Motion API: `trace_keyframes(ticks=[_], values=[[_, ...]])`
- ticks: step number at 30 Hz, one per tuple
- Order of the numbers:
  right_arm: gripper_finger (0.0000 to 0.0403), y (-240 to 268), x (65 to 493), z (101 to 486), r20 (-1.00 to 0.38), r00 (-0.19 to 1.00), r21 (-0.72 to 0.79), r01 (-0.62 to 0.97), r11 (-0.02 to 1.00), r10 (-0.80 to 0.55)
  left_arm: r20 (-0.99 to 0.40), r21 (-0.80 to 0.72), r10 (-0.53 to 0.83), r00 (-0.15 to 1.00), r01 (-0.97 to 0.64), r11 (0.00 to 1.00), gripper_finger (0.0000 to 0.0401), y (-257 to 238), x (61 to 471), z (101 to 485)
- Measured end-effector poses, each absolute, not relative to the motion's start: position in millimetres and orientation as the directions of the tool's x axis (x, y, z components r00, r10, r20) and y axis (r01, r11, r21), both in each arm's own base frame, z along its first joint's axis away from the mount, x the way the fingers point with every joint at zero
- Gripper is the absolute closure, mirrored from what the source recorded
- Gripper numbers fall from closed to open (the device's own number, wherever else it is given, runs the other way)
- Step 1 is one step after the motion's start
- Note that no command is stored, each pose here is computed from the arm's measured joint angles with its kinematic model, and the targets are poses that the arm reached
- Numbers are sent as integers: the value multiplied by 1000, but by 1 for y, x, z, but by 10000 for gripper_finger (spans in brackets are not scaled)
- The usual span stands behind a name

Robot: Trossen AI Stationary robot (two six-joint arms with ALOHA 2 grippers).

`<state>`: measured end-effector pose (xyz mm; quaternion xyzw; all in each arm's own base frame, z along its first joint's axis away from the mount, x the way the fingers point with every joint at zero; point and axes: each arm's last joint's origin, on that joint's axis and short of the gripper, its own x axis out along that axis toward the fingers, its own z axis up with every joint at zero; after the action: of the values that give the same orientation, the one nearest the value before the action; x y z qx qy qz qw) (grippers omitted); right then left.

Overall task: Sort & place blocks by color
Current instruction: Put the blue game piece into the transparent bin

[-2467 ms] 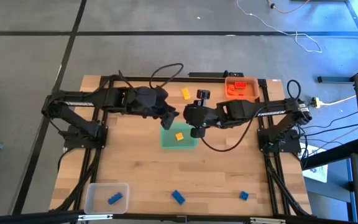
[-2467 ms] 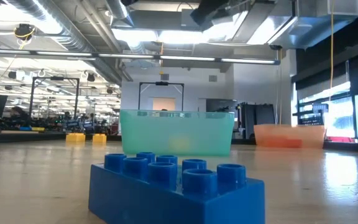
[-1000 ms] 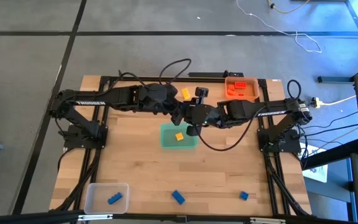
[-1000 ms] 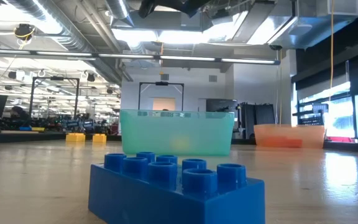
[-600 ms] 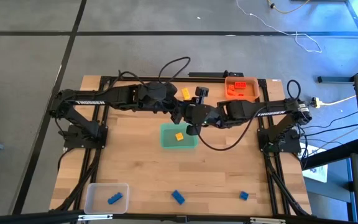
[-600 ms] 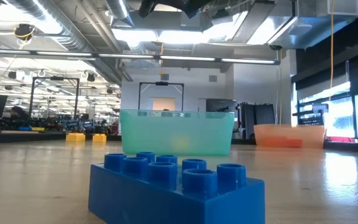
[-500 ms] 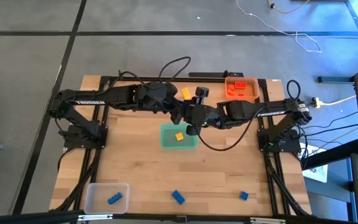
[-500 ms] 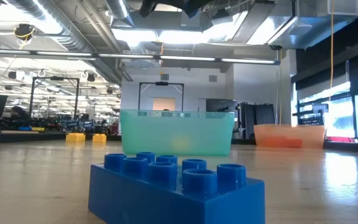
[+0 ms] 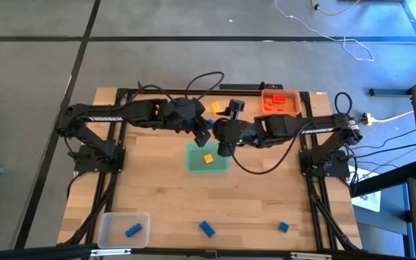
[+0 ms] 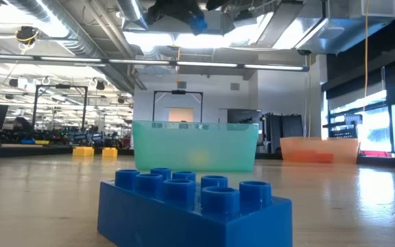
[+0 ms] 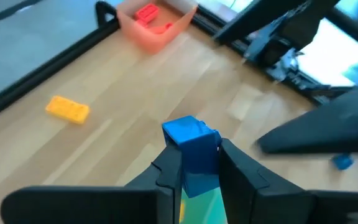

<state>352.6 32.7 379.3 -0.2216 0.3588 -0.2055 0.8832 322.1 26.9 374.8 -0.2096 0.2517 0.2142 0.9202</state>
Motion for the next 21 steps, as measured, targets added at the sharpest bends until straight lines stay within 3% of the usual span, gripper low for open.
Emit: trace_keyframes(ticks=[5,11,15,21], values=[[124,31,334,397,-629,592,-467,231,854,-504,-622,-189,292,726,-502,844,336,28,296,381],[124,31,311,416,-755,531,-329,199,923,-384,-765,-142,188,616,-446,883,336,10,244,389],[124,32,303,423,-799,512,-278,150,949,-315,-852,-188,45,522,-385,904,336,-13,214,390],[124,30,303,425,-797,515,-275,153,949,-314,-929,-300,-209,307,-290,909,336,-62,186,383]])
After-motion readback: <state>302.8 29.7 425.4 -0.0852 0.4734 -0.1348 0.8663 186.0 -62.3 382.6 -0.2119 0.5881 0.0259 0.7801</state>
